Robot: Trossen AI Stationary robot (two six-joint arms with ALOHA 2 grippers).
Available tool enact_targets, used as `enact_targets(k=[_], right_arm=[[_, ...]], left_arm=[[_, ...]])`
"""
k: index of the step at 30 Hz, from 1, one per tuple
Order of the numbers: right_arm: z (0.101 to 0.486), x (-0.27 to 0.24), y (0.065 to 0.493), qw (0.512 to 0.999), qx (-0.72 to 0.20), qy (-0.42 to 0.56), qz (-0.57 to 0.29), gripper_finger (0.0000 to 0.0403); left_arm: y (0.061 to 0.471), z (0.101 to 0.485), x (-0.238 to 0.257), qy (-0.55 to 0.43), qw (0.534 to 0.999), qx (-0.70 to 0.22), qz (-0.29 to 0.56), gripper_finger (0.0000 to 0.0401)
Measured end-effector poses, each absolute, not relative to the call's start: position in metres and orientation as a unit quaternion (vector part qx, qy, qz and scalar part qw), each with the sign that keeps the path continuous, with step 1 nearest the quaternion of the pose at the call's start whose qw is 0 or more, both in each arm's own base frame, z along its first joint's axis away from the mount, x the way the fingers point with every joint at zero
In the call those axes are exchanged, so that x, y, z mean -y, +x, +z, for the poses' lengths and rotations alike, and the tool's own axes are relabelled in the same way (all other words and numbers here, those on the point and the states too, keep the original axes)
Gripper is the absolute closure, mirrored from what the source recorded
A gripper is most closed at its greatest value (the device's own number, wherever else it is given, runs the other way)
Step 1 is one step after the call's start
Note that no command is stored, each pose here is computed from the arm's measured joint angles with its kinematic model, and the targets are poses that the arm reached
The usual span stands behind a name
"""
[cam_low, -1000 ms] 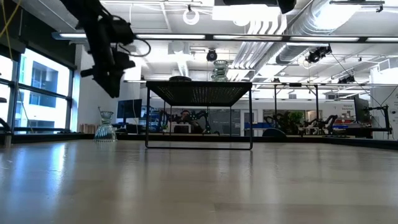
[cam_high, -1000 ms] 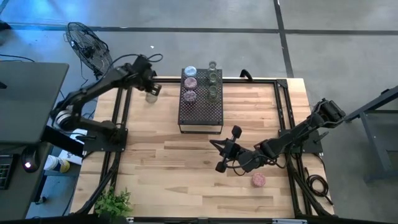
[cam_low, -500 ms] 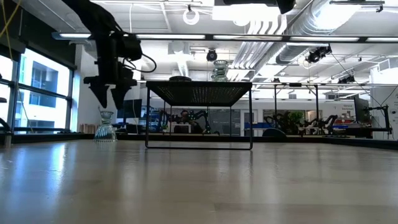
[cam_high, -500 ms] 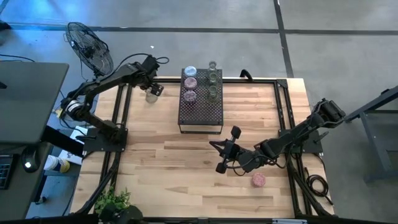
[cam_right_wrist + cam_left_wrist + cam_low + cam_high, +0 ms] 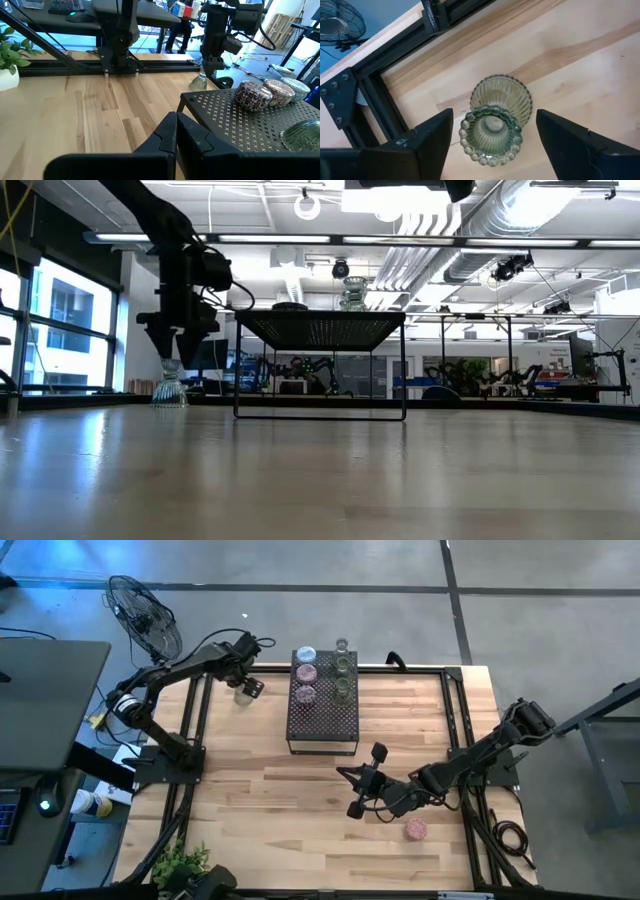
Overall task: Pick & Place candle stick holders
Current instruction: Put the green glass candle holder on the shelf aligned with the other green glass candle holders
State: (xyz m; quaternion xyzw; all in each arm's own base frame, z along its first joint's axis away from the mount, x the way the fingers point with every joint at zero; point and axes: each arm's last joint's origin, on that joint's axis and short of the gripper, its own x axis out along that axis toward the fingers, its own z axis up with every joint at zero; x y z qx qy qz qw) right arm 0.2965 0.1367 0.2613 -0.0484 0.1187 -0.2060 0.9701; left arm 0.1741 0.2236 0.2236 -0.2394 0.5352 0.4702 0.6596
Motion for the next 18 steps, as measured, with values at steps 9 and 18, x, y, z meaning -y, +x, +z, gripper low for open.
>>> enact_targets(k=[9,18], right_arm=[[0.2613,-0.1367,0.2965,0.970,-0.119,-0.048,-0.206,0.0402],[0.2613,-0.1367,0.2965,0.970,-0.119,-0.048,-0.206,0.0402]], left_arm=[[0.1735,0.2233,-0.2228,-0.235,0.659,-0.543,0.464,0.0193],[0.1707,0.2251,-0.2193,-0.228,0.649,-0.570,0.450,0.0233]])
